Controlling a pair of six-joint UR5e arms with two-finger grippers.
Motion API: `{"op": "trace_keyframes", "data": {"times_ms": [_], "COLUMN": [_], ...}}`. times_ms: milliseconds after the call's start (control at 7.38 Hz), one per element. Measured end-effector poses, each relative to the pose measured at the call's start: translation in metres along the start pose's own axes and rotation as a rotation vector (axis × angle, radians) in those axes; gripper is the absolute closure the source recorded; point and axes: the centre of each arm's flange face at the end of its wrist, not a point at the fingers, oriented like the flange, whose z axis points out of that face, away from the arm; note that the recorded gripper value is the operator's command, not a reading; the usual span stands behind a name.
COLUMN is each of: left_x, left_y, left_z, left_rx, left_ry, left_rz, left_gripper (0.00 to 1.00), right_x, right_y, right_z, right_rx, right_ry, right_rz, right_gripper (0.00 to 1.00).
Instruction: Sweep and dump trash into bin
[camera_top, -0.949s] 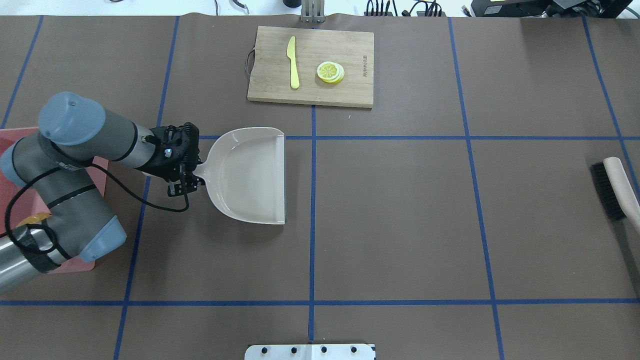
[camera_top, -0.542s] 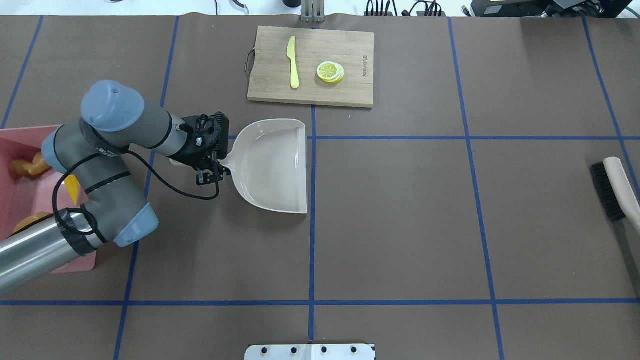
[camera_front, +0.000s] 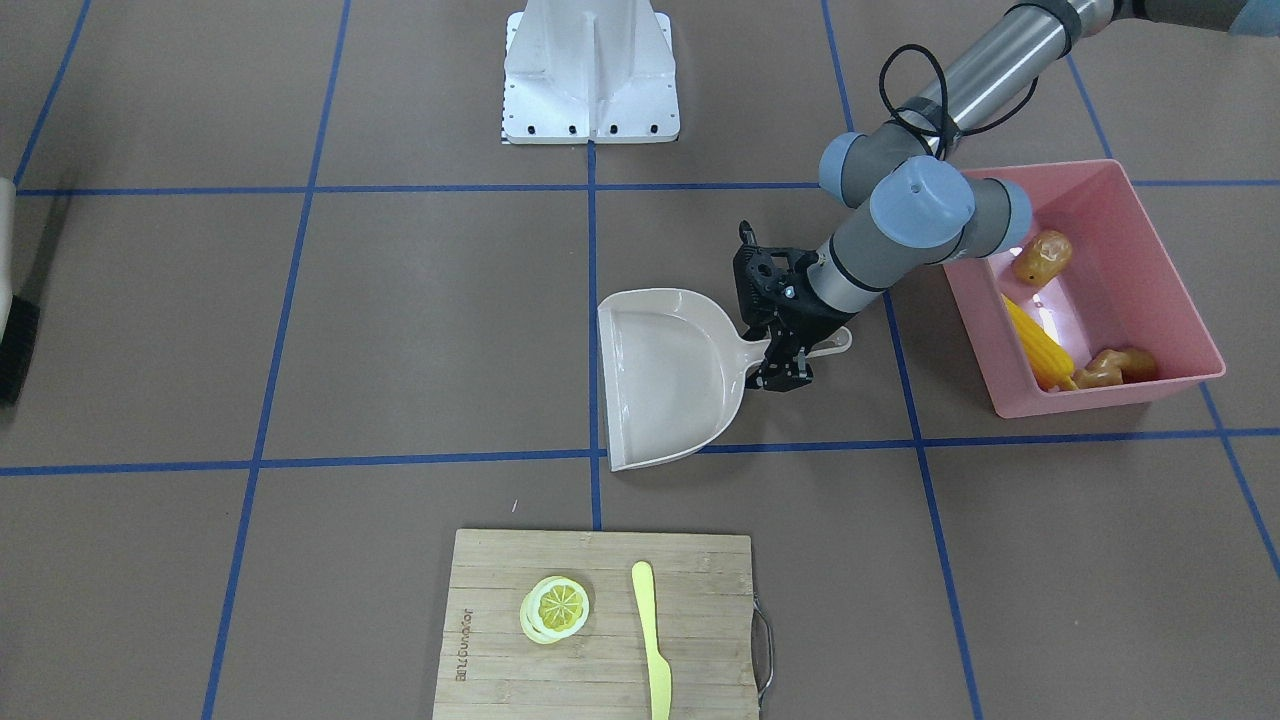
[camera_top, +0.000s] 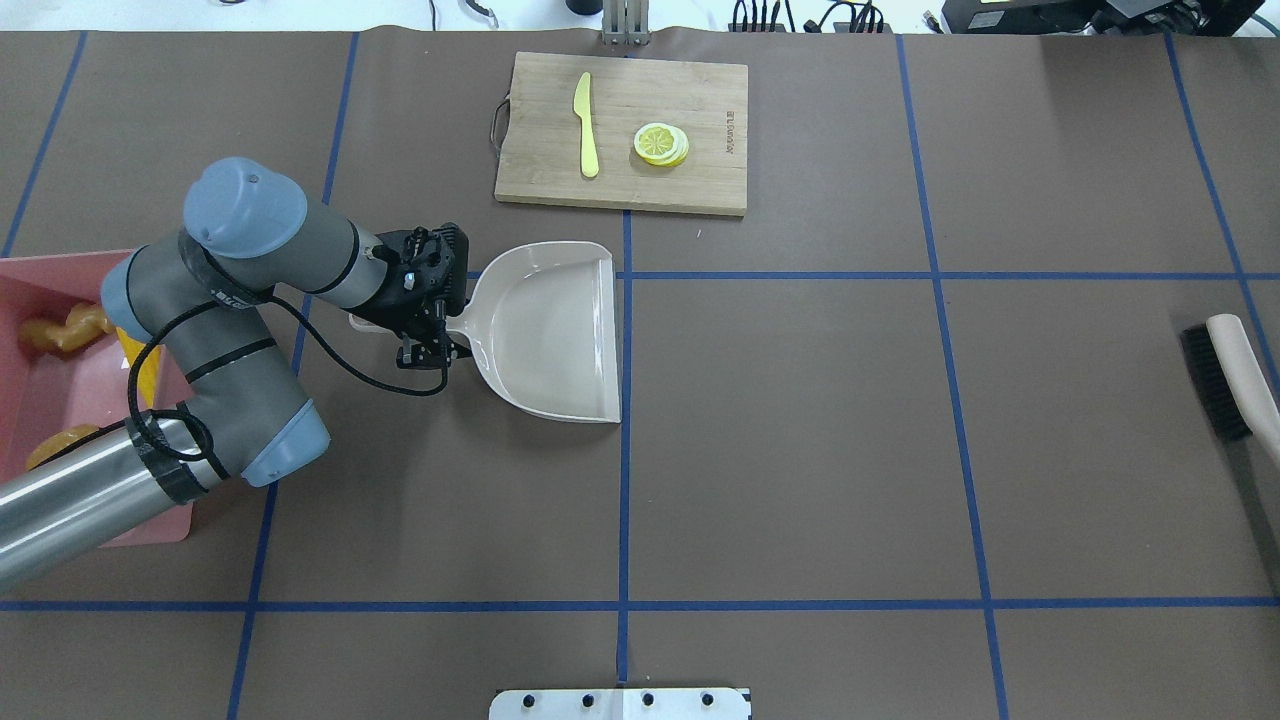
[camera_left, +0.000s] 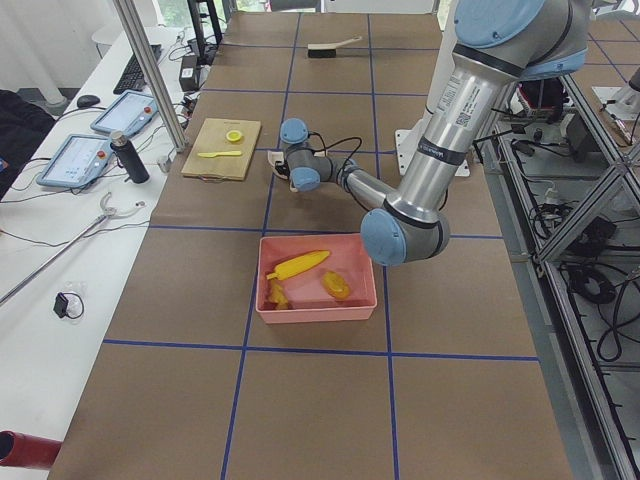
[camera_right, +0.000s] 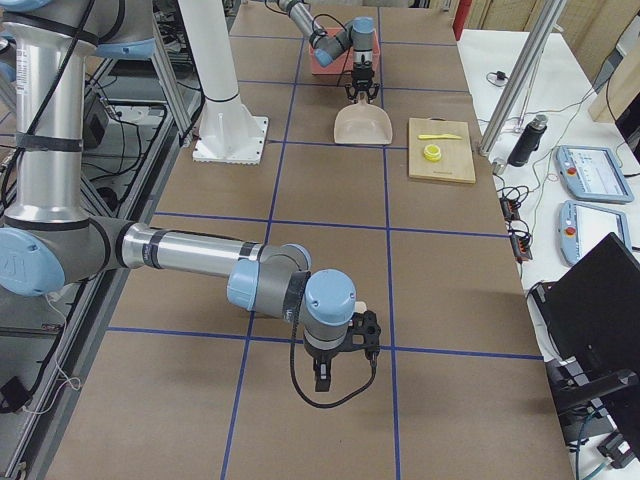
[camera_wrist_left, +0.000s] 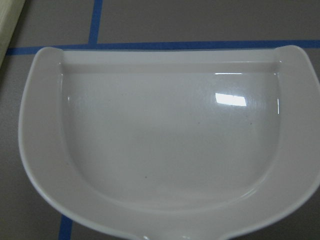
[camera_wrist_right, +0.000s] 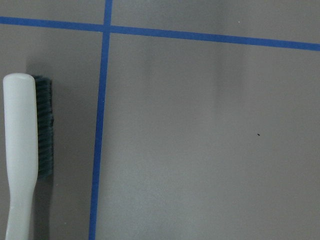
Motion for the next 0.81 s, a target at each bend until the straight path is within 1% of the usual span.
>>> {"op": "trace_keyframes", "data": {"times_ms": [136, 271, 407, 542, 814], "left_x": [-0.001, -0.003, -0.003, -0.009, -0.036], "left_y": [-0.001, 0.000, 0.009, 0.027, 0.078], "left_z": [-0.005, -0.021, -0.046, -0.078, -0.136], "left_rx": [0.005, 0.018, 0.032, 0.031, -0.017], "left_ry": [-0.005, -0.021, -0.049, -0.089, -0.182], "left_rz": [0.001, 0.002, -0.002, -0.020, -0.097], "left_gripper": [0.02, 0.02, 0.02, 0.02, 0.02], "right_x": [0.000, -0.001, -0.001, -0.001, -0.001], "right_y": [0.000, 0.000, -0.001, -0.001, -0.001], "right_z": [0.000, -0.001, -0.001, -0.001, -0.001], "right_rx": [0.000, 0.001, 0.001, 0.001, 0.003], "right_ry": [0.001, 0.001, 0.002, 0.002, 0.002], "right_rz": [-0.001, -0.003, -0.004, -0.004, -0.006], "right_gripper": [0.00, 0.00, 0.00, 0.00, 0.00]}}
